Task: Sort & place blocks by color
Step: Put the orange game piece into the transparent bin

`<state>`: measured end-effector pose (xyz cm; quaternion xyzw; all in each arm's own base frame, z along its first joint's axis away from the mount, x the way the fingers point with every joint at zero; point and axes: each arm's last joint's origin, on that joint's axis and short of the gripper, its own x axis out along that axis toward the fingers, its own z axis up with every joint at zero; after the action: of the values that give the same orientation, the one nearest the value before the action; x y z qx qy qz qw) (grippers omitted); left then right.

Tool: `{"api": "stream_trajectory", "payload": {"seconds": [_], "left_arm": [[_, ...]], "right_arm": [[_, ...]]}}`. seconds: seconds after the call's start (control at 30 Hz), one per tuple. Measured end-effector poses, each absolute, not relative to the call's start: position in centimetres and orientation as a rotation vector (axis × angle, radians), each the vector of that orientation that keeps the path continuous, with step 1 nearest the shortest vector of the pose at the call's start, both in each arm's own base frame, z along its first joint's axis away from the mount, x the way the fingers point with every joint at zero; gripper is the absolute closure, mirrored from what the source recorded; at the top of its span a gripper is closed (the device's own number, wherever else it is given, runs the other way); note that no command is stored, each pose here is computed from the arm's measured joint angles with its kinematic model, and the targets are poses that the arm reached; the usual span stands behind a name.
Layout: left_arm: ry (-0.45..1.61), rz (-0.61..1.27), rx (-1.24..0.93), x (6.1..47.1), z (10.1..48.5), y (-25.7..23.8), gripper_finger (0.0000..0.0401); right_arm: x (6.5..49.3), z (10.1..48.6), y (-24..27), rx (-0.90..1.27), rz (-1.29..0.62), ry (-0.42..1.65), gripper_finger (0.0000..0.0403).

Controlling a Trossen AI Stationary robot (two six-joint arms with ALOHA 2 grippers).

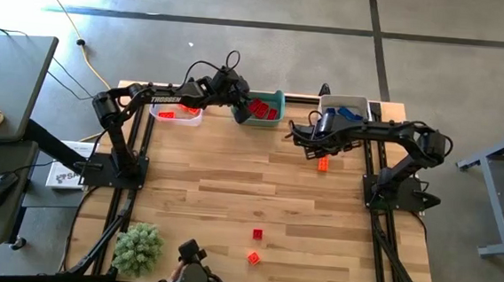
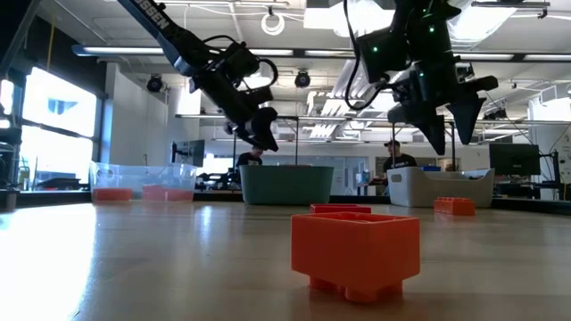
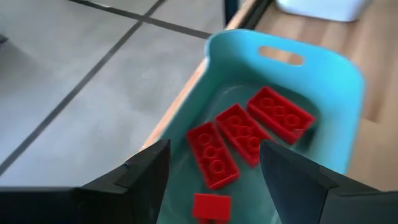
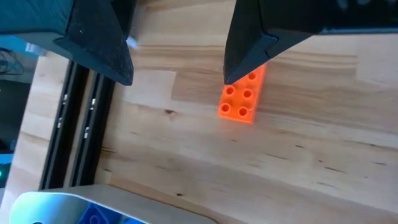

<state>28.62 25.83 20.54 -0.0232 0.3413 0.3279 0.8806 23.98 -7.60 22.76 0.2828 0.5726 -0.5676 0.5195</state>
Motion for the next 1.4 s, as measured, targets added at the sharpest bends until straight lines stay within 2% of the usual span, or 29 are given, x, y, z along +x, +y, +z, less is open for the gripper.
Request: {"api": "stream_trajectory", "payload": {"seconds": [0.2,0.4,0.83,1.1,1.4], "left_arm": [[0.718,0.713,-0.041,28.6,20.5,25.9,0.0167],[0.717,0.713,-0.040,28.5,20.8,25.8,0.0167],[0.721,0.711,-0.033,28.5,20.8,25.8,0.0167],[0.722,0.713,-0.032,28.5,20.8,25.8,0.0167],[0.719,0.718,-0.038,28.5,20.8,25.8,0.0167]], "right_arm": [[23.4,22.2,-8.1,0.643,-1.361,1.394,0.0163],[21.1,19.5,-7.7,0.787,-1.331,1.408,0.0164],[22.5,18.6,-7.9,0.963,-1.210,1.106,0.0176],[22.3,18.4,-7.8,0.963,-1.216,1.113,0.0176],[21.0,15.1,-7.2,1.079,-1.210,1.114,0.0176]]}}
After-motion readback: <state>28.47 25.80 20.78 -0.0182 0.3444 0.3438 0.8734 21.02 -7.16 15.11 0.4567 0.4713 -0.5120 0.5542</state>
